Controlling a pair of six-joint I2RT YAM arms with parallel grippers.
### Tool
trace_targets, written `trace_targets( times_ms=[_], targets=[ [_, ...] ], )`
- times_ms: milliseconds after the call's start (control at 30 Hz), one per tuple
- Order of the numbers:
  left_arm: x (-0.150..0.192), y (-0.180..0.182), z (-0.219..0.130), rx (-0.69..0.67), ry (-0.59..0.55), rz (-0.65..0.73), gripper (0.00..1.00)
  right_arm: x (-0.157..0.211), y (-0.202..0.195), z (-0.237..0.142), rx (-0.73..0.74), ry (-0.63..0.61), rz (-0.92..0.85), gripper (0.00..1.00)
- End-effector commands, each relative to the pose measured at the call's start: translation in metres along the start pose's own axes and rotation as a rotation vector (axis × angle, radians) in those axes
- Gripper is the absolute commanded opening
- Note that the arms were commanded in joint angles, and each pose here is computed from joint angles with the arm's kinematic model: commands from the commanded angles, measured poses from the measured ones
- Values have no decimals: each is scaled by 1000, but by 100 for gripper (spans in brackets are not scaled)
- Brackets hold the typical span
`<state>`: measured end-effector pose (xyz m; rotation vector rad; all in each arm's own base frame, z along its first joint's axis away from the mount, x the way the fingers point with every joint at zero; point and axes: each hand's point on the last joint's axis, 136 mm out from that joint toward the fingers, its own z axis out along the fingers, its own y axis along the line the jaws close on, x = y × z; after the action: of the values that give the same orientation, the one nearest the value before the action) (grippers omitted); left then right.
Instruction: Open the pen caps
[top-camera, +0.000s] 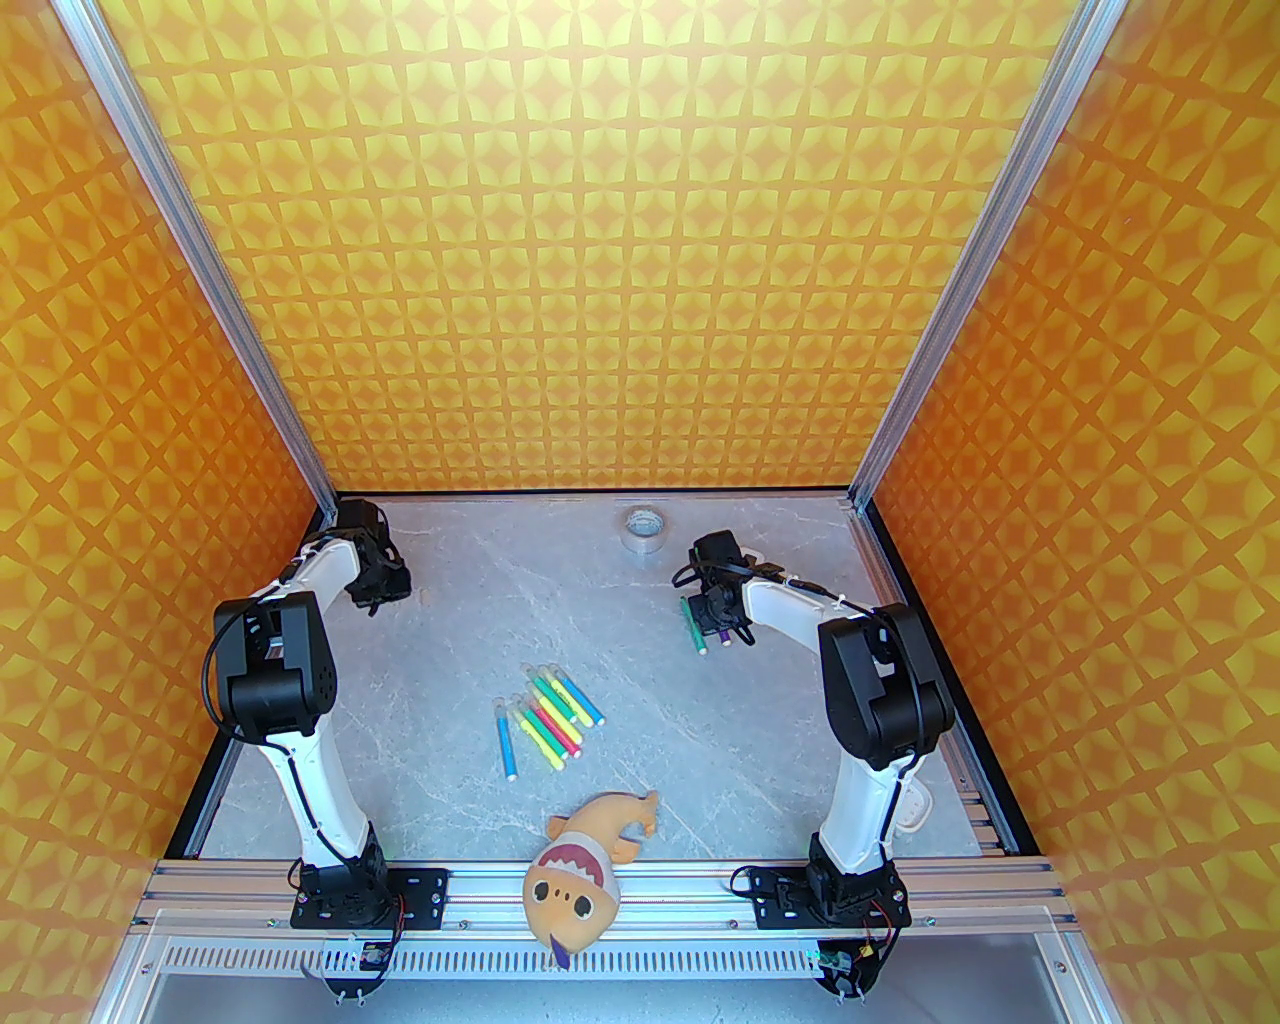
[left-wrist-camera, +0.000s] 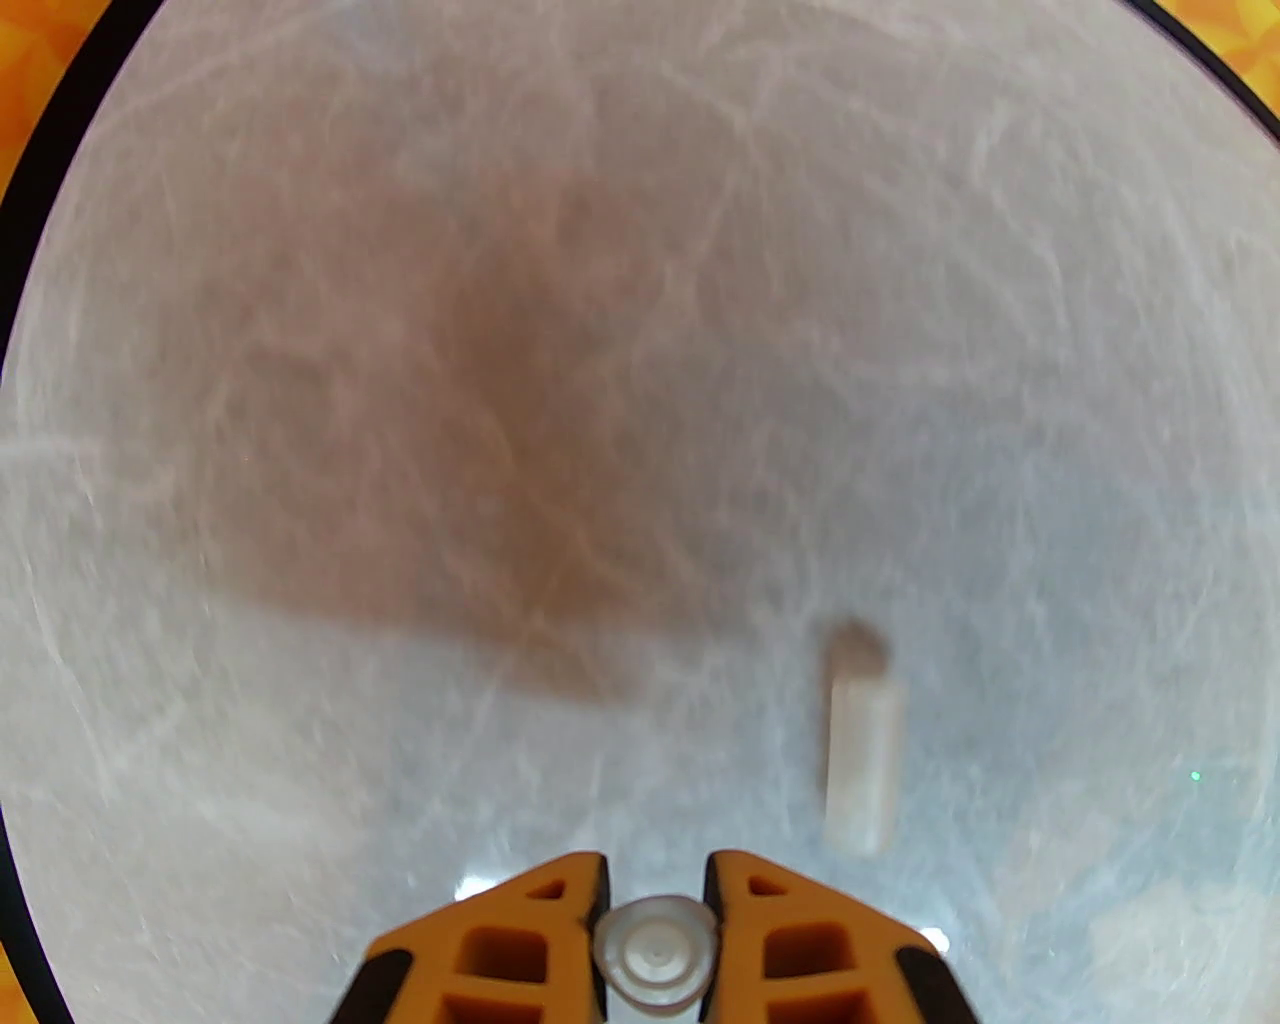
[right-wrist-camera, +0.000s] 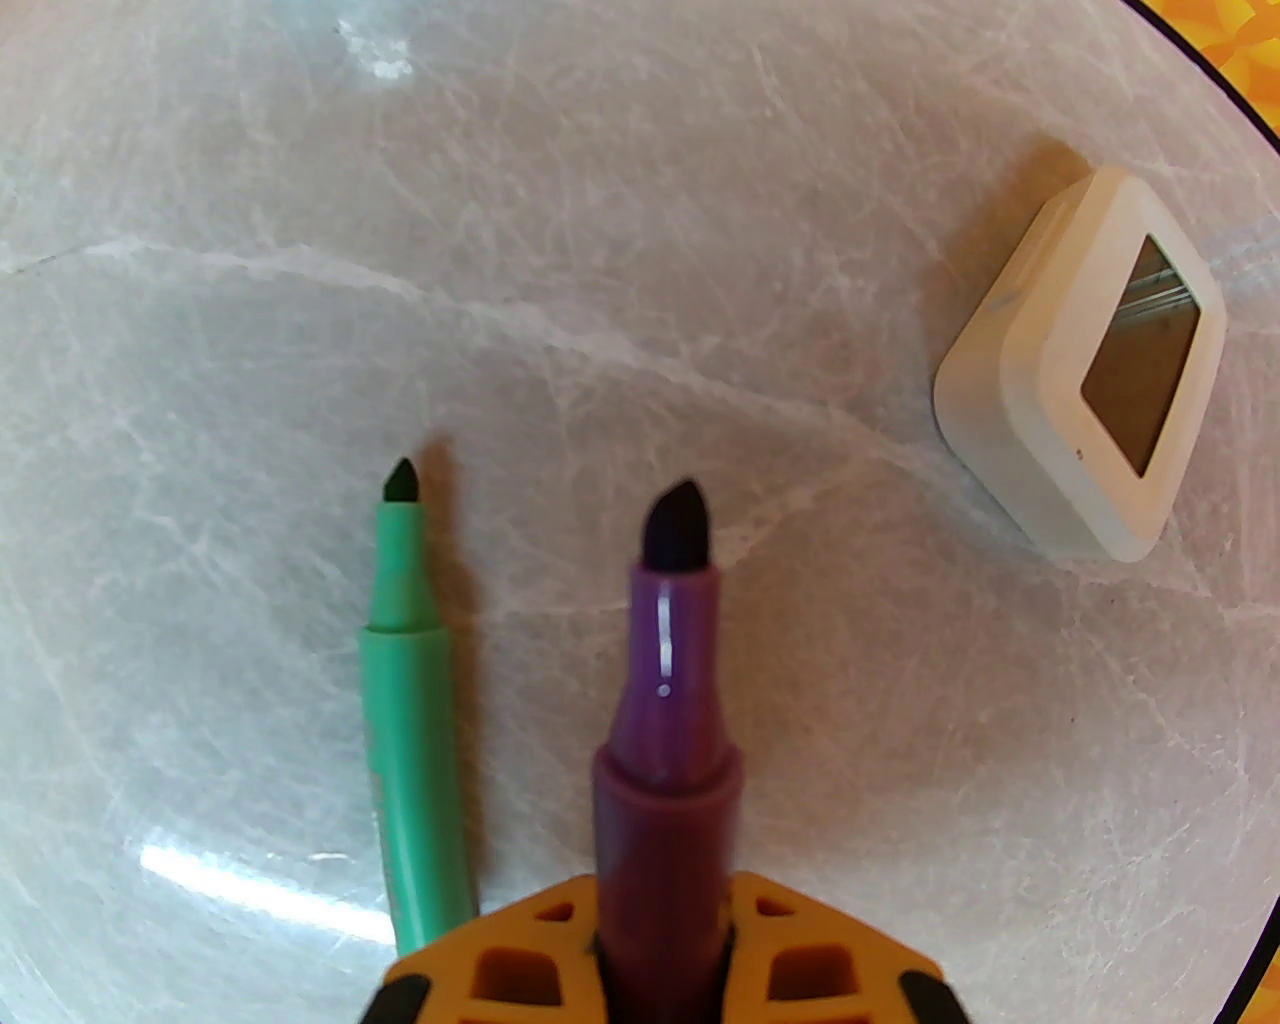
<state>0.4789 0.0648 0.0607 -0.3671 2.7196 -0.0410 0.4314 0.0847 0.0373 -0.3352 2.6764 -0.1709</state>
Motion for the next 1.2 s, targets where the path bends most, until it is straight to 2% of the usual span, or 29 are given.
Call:
trace_targets(
  times_ms=[0, 500, 1167],
  targets=[
    [6, 0, 5, 16, 47, 17, 5, -4, -1, 3, -15, 8, 2, 5],
    [15, -13, 24, 99, 118, 15, 13, 1, 4, 14, -47, 49, -8, 10],
    [28, -12, 38, 99, 166, 15, 25, 5, 5, 22, -53, 80, -13, 19]
  ],
)
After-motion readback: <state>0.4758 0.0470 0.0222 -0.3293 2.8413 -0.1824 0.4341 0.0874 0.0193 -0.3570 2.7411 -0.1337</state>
